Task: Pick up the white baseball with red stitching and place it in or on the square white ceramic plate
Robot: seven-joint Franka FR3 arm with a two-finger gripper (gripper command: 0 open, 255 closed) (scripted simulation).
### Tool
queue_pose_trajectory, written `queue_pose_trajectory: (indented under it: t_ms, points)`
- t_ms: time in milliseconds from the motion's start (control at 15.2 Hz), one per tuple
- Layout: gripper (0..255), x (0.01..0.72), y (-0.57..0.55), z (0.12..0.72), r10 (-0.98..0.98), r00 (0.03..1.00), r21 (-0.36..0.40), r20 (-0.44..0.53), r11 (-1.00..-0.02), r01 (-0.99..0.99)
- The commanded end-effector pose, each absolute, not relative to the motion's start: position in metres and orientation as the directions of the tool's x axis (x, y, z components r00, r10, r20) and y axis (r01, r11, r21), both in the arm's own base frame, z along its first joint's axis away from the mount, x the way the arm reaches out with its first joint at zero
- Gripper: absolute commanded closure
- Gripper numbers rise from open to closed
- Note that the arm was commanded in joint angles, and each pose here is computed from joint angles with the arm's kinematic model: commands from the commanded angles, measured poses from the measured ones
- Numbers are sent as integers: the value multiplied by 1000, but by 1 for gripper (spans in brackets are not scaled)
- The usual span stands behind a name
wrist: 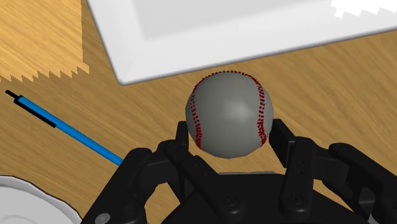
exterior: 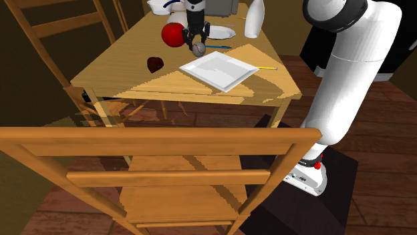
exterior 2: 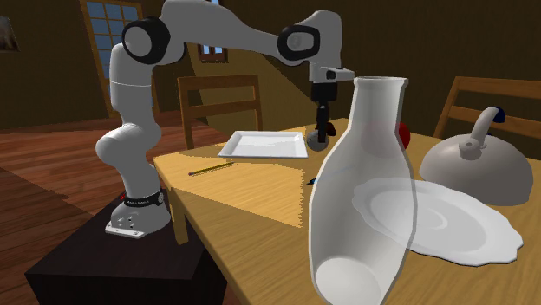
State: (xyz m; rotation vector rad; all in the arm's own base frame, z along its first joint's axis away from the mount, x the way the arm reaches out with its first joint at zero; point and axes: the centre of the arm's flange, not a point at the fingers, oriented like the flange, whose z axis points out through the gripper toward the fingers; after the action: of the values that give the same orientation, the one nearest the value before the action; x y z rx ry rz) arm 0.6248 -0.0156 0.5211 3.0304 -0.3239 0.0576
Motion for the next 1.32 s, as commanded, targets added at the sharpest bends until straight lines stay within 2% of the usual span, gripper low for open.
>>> queue_pose_trajectory:
  t_ms: [0, 924, 1254]
  points:
    - [255, 624, -16, 532, -209, 977, 89, 47, -973, -213]
    - [255, 624, -16, 602, -209, 977, 89, 47, -973, -213]
    - [255, 560, 0, 605, -209, 977, 89, 47, -973, -213]
